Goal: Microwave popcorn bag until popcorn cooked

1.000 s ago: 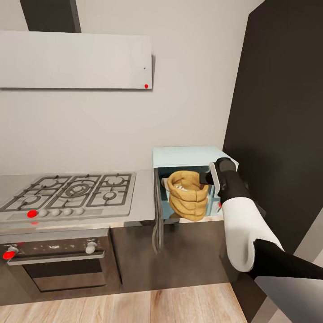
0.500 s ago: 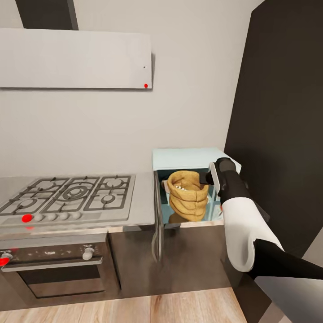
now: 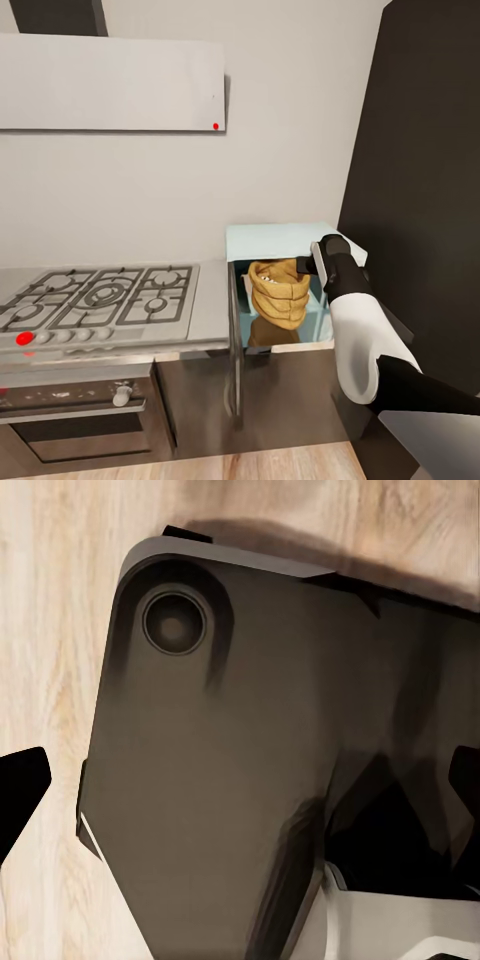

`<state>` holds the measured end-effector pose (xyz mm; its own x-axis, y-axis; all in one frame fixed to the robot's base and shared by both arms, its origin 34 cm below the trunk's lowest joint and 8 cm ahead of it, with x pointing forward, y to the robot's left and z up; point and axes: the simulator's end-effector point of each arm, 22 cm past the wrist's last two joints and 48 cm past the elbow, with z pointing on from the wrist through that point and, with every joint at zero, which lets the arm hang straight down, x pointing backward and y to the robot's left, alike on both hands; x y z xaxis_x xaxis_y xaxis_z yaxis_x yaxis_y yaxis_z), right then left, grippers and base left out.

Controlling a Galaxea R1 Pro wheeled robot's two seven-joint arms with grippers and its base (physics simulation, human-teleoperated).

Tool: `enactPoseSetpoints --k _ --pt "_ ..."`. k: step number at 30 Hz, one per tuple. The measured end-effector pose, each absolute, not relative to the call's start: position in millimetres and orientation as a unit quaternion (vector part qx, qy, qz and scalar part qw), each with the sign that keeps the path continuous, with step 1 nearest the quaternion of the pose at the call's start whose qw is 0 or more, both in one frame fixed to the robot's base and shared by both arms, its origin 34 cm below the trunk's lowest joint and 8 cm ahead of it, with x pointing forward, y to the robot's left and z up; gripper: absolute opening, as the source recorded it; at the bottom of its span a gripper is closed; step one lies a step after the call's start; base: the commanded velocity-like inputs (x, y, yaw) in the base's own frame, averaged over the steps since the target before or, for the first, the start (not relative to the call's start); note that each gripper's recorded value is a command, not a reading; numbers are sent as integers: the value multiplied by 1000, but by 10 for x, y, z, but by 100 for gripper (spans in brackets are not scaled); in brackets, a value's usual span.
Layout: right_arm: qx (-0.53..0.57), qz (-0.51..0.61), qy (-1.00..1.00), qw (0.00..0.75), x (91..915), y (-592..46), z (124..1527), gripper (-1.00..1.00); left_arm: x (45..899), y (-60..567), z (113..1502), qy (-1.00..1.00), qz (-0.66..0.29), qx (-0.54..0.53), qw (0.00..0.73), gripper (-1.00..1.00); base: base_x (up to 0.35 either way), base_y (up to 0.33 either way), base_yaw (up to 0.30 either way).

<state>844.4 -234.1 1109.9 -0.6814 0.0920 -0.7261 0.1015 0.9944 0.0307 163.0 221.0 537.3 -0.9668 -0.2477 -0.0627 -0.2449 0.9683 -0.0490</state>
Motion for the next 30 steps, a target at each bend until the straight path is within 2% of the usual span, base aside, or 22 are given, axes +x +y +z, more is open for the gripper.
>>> enactPoseSetpoints --k 11,30 --pt "53 -5 918 394 8442 -2335 11079 -100 1630 2209 5373 991 -20 -124 34 100 143 0 0" --pt "51 -7 919 392 8440 -2336 11060 -100 1630 2203 5373 991 -21 -125 34 100 24 0 0"
